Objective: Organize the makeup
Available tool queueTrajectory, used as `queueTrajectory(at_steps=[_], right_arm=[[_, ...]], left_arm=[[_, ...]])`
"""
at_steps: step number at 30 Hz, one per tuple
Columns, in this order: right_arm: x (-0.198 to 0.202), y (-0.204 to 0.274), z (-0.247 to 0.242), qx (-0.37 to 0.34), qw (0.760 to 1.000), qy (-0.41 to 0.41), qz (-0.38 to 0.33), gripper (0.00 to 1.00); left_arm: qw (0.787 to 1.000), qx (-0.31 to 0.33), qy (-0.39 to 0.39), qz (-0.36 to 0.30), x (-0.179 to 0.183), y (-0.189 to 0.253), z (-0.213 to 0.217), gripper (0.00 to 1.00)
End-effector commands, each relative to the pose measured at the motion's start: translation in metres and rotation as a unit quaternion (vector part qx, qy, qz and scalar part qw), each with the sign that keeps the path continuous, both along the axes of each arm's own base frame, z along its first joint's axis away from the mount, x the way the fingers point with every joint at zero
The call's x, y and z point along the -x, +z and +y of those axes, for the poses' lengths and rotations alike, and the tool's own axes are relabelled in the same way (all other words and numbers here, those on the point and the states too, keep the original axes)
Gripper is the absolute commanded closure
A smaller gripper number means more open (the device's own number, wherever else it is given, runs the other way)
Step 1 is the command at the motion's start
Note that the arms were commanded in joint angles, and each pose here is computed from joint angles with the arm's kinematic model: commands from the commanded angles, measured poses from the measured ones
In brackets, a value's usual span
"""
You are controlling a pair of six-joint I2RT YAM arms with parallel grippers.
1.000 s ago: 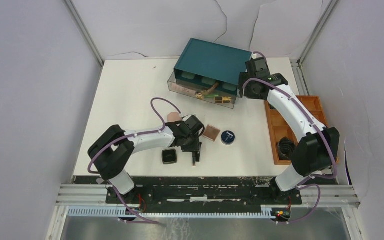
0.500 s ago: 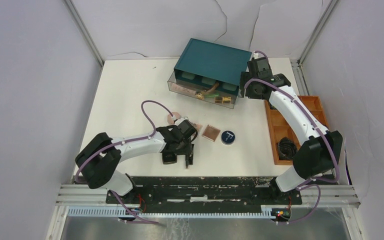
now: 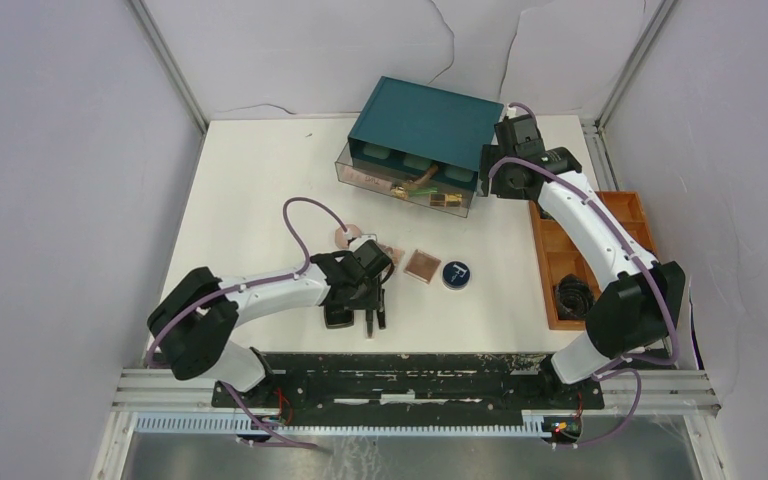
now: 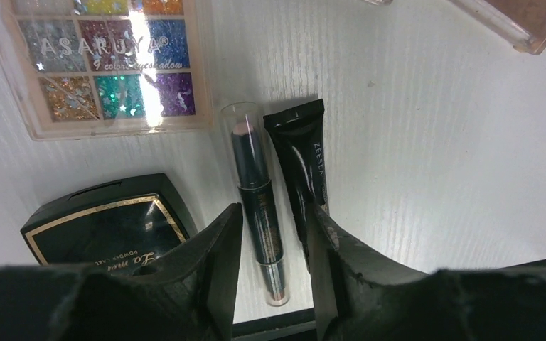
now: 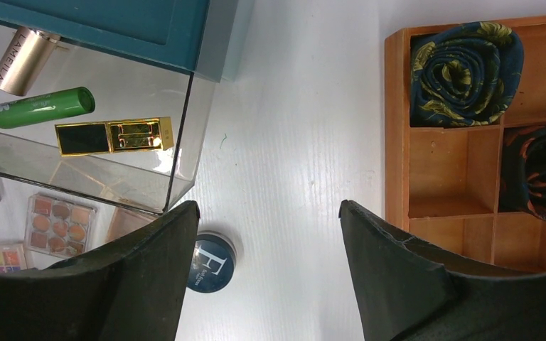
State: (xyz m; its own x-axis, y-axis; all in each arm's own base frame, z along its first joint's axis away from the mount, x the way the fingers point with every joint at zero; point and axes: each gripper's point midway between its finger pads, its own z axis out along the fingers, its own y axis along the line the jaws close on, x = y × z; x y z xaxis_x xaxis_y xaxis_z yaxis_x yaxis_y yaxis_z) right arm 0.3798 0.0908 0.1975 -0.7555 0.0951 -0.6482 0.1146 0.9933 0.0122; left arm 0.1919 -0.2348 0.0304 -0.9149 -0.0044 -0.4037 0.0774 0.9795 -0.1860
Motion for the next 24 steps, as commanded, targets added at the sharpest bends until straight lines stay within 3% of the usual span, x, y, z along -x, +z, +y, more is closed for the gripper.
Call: queueTrajectory(at_steps=[1, 13, 20, 22, 24], right_arm=[[-0.006, 0.021, -0.003, -0.002, 0.999, -0.005, -0.032, 0.21], [-0.004, 0.010, -0.003, -0.001, 1.000, -0.006, -0.021, 0.21], [-0.003, 0.009, -0.004, 0.002, 1.000, -0.005, -0.019, 0.21], [-0.002, 0.010, -0.005, 0.002, 1.000, -0.007, -0.020, 0.21], [-0.002, 0.010, -0.006, 0.004, 1.000, -0.007, -0.020, 0.21]], left_arm=[[1.000, -0.026, -0.009, 0.002, 0.001, -0.009, 0.006, 0.60], [0.999, -0.041, -0.007, 0.009, 0.008, -0.020, 0.019, 0.62], [0.998, -0.055, -0.010, 0.023, 0.011, -0.038, 0.021, 0.53], [0.998, -0.051, -0.012, 0.019, 0.009, -0.036, 0.018, 0.58], [0.999, -0.047, -0.015, 0.014, 0.006, -0.033, 0.014, 0.72]])
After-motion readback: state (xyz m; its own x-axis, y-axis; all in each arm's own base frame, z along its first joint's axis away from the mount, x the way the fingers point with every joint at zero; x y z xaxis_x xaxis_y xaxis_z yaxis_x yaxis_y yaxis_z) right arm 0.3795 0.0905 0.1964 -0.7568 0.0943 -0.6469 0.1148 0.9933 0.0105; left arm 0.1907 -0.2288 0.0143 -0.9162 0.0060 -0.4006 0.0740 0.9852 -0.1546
